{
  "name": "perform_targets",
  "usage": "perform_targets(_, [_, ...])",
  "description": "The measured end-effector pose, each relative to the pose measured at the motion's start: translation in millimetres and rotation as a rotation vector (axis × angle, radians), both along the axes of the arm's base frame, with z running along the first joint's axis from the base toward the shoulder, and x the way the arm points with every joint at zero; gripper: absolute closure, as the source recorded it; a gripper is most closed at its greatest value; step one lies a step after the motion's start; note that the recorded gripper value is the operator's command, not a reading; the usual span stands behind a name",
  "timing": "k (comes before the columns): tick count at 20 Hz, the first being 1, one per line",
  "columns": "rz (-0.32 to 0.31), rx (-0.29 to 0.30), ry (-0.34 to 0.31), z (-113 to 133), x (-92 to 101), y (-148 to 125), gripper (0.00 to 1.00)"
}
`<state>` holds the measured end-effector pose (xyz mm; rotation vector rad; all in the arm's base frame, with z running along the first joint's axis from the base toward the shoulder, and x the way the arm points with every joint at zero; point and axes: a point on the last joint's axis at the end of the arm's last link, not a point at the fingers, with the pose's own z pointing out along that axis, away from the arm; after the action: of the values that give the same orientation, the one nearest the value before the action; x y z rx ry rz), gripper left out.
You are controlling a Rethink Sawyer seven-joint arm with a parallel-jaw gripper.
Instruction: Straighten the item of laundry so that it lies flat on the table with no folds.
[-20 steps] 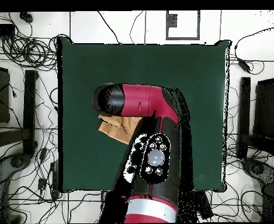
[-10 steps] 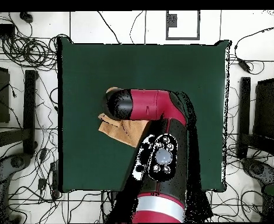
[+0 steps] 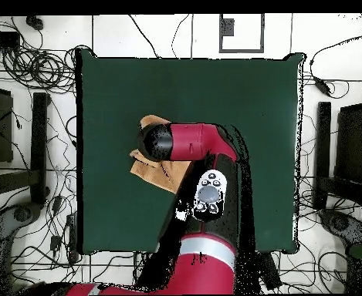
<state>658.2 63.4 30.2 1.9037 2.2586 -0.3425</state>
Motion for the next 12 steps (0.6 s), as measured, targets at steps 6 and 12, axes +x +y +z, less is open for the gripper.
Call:
perform_targets(6, [0.008,0.002,0.060,-51,-23.1,0,0.00])
perform_targets(12, [0.003,0.013,0.079,-76,-31.2,-4,0.00])
